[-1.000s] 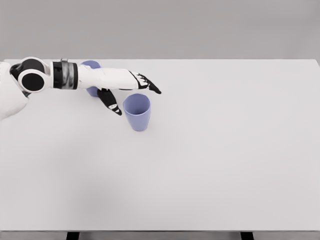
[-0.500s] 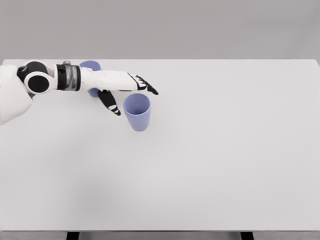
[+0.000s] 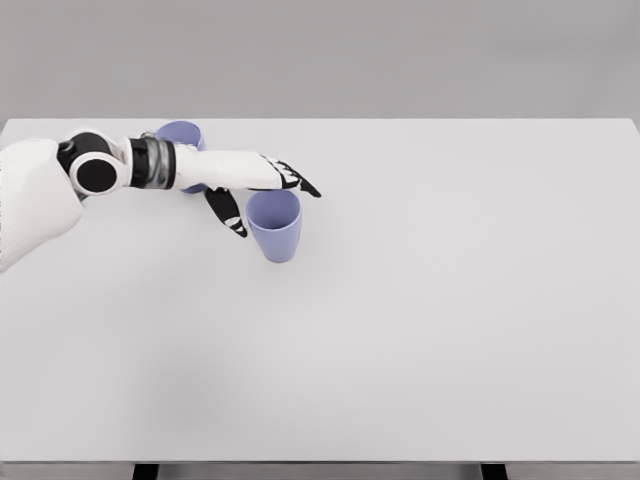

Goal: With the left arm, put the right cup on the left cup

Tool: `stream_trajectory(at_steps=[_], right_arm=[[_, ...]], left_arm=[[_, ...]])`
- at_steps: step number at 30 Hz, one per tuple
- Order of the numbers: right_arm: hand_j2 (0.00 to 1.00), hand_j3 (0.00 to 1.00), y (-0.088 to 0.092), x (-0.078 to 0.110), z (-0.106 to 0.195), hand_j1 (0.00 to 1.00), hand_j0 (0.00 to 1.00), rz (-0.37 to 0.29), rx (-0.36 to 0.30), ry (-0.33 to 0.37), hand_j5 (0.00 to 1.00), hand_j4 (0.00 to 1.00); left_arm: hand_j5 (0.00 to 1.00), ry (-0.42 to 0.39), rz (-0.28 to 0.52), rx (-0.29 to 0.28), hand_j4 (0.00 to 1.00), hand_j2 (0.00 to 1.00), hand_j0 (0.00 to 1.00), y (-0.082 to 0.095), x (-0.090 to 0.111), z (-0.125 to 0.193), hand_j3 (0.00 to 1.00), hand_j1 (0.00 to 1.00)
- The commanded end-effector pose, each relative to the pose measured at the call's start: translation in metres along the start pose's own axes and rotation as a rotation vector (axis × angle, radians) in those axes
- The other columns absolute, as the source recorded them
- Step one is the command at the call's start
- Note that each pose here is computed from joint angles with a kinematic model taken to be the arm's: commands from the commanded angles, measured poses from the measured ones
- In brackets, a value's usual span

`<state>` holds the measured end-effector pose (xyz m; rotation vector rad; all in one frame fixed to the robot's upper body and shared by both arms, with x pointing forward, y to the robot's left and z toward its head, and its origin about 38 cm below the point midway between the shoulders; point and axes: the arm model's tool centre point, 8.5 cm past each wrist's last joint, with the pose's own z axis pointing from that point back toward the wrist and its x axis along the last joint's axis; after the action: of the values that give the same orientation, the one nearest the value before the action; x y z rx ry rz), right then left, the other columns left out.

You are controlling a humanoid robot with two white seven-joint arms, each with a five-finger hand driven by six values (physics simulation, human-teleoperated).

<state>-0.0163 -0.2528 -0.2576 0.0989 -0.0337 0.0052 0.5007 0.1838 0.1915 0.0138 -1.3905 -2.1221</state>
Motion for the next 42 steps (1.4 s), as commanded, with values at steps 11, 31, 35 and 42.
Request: stream_trajectory(at_steps=[11, 31, 35, 42], right_arm=[[1.00, 1.00, 0.000, -0.001, 0.000, 1.00, 1.00, 0.000, -0.001, 0.002, 1.00, 1.00], [1.00, 1.00, 0.000, 0.000, 0.000, 1.00, 1.00, 0.000, 0.001, 0.000, 1.00, 1.00], [1.00, 1.00, 0.000, 0.000, 0.000, 1.00, 1.00, 0.000, 0.001, 0.000, 1.00, 1.00], [1.00, 1.00, 0.000, 0.000, 0.000, 1.00, 1.00, 0.000, 0.001, 0.000, 1.00, 1.00]], left_arm=[[0.63, 0.006, 0.018, 0.009, 0.63, 0.63, 0.63, -0.004, -0.003, -0.001, 0.63, 0.63], [0.61, 0.017, 0.119, 0.122, 0.61, 0.61, 0.61, 0.007, -0.014, 0.065, 0.61, 0.61], [0.60, 0.028, 0.112, 0.152, 0.60, 0.60, 0.60, 0.019, -0.014, 0.088, 0.60, 0.60], [0.60, 0.055, 0.079, 0.190, 0.60, 0.60, 0.60, 0.042, -0.012, 0.123, 0.60, 0.60]])
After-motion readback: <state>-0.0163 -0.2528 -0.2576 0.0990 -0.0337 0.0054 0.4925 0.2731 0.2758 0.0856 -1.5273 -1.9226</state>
